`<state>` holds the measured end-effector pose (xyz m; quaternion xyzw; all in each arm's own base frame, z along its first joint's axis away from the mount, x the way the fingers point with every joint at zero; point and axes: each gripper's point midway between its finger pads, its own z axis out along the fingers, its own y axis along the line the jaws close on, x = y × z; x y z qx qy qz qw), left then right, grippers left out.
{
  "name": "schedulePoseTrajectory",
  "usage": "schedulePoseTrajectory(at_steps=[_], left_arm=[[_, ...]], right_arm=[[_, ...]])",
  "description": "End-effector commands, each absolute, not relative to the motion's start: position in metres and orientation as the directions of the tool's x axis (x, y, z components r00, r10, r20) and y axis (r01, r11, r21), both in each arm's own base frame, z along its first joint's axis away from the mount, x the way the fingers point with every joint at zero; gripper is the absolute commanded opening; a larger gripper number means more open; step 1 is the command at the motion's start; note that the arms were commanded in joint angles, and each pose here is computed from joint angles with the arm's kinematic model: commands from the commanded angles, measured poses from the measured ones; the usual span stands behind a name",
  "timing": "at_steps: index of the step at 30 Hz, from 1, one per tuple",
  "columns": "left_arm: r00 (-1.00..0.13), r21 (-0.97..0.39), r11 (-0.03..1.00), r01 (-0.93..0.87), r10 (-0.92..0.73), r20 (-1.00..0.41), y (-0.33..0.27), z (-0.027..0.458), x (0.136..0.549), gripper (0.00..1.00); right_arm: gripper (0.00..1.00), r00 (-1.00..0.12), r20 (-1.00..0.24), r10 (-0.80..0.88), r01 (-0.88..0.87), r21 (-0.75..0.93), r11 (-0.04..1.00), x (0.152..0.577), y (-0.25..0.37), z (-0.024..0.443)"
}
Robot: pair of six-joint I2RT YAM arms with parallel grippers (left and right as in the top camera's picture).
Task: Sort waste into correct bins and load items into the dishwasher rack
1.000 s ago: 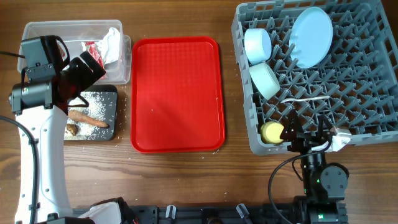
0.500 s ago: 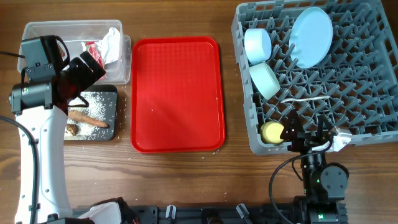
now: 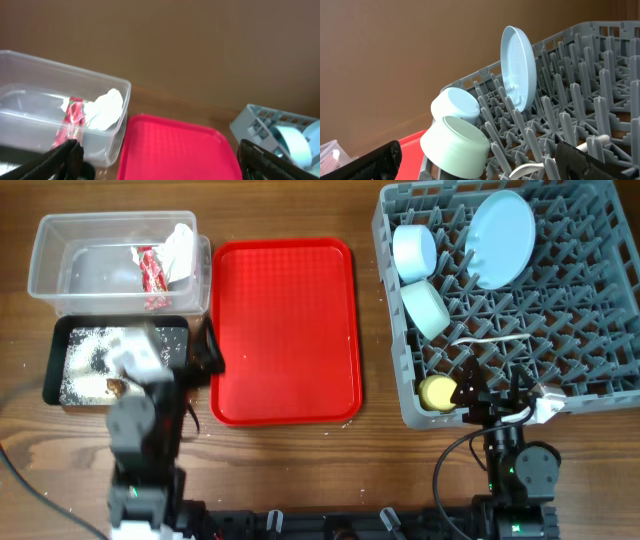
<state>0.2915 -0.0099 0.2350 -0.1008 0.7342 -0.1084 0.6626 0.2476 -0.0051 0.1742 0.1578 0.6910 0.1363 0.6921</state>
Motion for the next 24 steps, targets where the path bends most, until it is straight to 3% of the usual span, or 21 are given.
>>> schedulePoseTrajectory(at_steps=[1,6,11,24], left_arm=[[-0.028,-0.269,0.963,-0.017,-0.269,-0.963,-0.001,0.204,0.265,1.00],[0.048,-0.278,0.959,-0.045,-0.276,-0.960,0.012,0.188,0.251,1.00],[-0.076,-0.275,0.957,-0.086,-0.282,-0.956,0.015,0.152,0.247,1.00],[-0.054,-0.277,0.959,-0.063,-0.281,-0.958,0.012,0.158,0.246,1.00]], right_arm=[[1.00,0.026,-0.911,0.413,0.041,0.413,0.910,0.247,-0.009,0.177],[1.00,0.026,-0.911,0.413,0.041,0.413,0.910,0.247,-0.009,0.177],[1.00,0.026,-0.910,0.413,0.041,0.414,0.909,0.247,-0.009,0.177],[1.00,0.026,-0.910,0.413,0.041,0.414,0.909,0.247,-0.009,0.177]])
